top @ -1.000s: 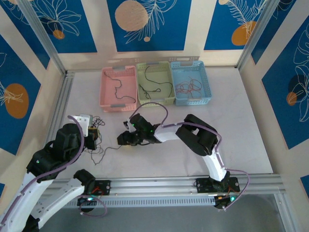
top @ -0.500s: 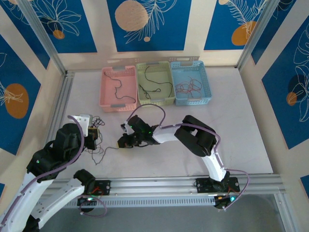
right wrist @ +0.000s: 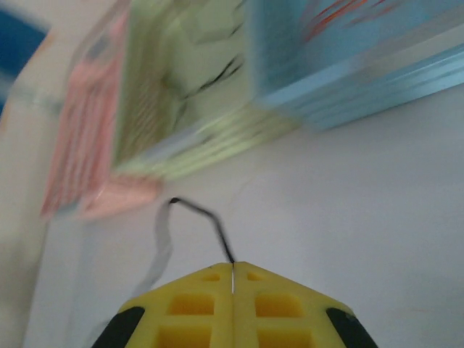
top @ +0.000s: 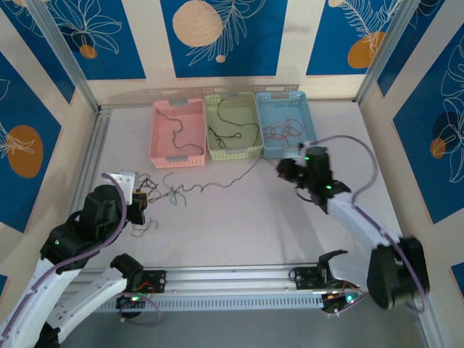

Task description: Untangle the cables

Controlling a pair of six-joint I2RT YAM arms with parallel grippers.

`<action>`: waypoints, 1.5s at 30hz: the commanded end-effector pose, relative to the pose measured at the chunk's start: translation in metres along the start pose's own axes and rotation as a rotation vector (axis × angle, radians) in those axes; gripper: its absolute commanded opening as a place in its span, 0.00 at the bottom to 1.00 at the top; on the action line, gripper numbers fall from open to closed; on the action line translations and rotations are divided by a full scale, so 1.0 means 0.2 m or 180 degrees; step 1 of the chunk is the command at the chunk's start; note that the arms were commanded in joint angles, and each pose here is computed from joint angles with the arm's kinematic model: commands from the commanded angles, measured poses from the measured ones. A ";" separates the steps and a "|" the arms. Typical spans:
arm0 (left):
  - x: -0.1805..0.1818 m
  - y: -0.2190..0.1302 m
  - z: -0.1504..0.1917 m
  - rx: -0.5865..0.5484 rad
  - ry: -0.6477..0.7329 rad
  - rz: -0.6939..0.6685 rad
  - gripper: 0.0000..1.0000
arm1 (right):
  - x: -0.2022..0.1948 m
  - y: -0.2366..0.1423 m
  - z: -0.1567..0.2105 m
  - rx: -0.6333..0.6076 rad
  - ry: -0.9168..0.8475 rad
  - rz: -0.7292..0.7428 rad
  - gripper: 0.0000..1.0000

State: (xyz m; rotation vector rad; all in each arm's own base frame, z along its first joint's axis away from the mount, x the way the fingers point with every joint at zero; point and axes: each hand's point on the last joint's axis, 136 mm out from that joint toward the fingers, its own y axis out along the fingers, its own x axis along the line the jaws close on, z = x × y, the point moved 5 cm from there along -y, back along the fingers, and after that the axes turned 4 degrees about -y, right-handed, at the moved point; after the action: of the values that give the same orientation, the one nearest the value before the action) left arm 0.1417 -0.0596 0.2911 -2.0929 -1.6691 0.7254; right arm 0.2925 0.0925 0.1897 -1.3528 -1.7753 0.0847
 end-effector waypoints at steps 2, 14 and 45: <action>0.02 0.01 0.00 -0.0034 -0.0011 -0.0084 0.00 | -0.40 -0.13 0.09 0.0040 0.0376 0.0899 0.00; 0.16 -0.08 -0.02 -0.0279 -0.0191 -0.0668 0.00 | -0.65 -0.18 0.12 0.0008 0.0777 0.1620 0.00; 0.35 -0.26 -0.01 -0.0702 -0.0554 -0.1332 0.00 | -0.84 -0.35 0.09 -0.0414 0.1425 0.1918 0.00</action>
State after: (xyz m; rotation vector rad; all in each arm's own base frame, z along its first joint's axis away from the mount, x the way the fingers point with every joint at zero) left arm 0.1237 -0.0116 0.2967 -1.9262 -2.0589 0.7672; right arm 0.2351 -0.0320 0.1166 -1.5939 -1.0935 0.0083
